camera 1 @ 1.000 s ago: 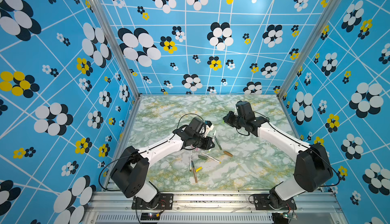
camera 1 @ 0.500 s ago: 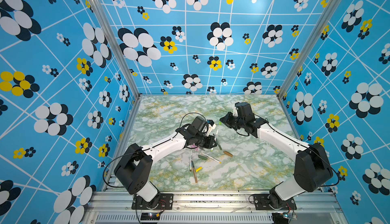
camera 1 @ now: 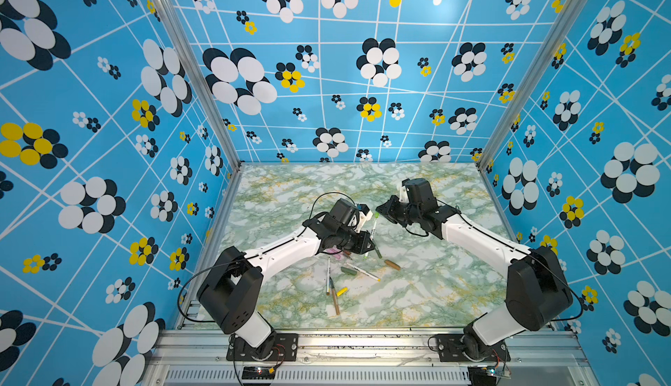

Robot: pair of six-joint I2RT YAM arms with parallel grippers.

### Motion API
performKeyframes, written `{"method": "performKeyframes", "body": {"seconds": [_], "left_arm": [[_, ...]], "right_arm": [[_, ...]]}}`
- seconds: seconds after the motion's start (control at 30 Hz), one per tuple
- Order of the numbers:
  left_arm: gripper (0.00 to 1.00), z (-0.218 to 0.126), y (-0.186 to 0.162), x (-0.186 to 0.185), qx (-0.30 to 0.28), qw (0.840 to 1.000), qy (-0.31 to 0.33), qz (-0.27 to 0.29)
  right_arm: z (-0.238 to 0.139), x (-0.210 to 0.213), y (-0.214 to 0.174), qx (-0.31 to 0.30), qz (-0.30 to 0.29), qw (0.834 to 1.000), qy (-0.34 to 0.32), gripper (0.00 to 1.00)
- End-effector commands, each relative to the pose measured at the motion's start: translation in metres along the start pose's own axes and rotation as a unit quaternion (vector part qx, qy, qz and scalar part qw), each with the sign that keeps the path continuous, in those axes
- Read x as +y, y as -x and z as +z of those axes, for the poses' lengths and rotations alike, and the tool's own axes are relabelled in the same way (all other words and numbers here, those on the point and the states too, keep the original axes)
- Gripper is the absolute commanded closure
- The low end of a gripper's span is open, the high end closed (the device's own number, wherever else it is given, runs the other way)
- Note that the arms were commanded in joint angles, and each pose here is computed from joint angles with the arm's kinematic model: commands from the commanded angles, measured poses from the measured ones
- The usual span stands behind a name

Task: Insert the pens into the pen caps
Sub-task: 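Lift the cap with the right gripper toward the marker in the left gripper, then align the cap above the marker tip held by the left gripper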

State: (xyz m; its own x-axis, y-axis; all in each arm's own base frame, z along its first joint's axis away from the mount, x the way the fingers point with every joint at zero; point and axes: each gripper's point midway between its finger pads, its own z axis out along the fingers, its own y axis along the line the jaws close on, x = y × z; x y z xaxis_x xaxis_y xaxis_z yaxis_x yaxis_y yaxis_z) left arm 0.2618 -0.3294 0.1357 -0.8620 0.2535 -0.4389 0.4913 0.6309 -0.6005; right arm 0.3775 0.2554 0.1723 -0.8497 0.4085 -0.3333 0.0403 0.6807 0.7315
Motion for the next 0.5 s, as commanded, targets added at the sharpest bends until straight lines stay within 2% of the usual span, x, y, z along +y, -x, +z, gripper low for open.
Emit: {"method": "performKeyframes", "body": {"seconds": [0.0,0.47], "left_arm": [[1.0,0.002,0.007,-0.006,-0.005,1.0,-0.006,0.006],[1.0,0.001,0.006,-0.005,-0.006,1.0,-0.005,0.005]], "right_arm": [[-0.009,0.012,-0.002,-0.003,-0.004,1.0,0.019,0.98],[-0.018,0.022,0.002,-0.009,-0.009,1.0,0.028,0.98]]}}
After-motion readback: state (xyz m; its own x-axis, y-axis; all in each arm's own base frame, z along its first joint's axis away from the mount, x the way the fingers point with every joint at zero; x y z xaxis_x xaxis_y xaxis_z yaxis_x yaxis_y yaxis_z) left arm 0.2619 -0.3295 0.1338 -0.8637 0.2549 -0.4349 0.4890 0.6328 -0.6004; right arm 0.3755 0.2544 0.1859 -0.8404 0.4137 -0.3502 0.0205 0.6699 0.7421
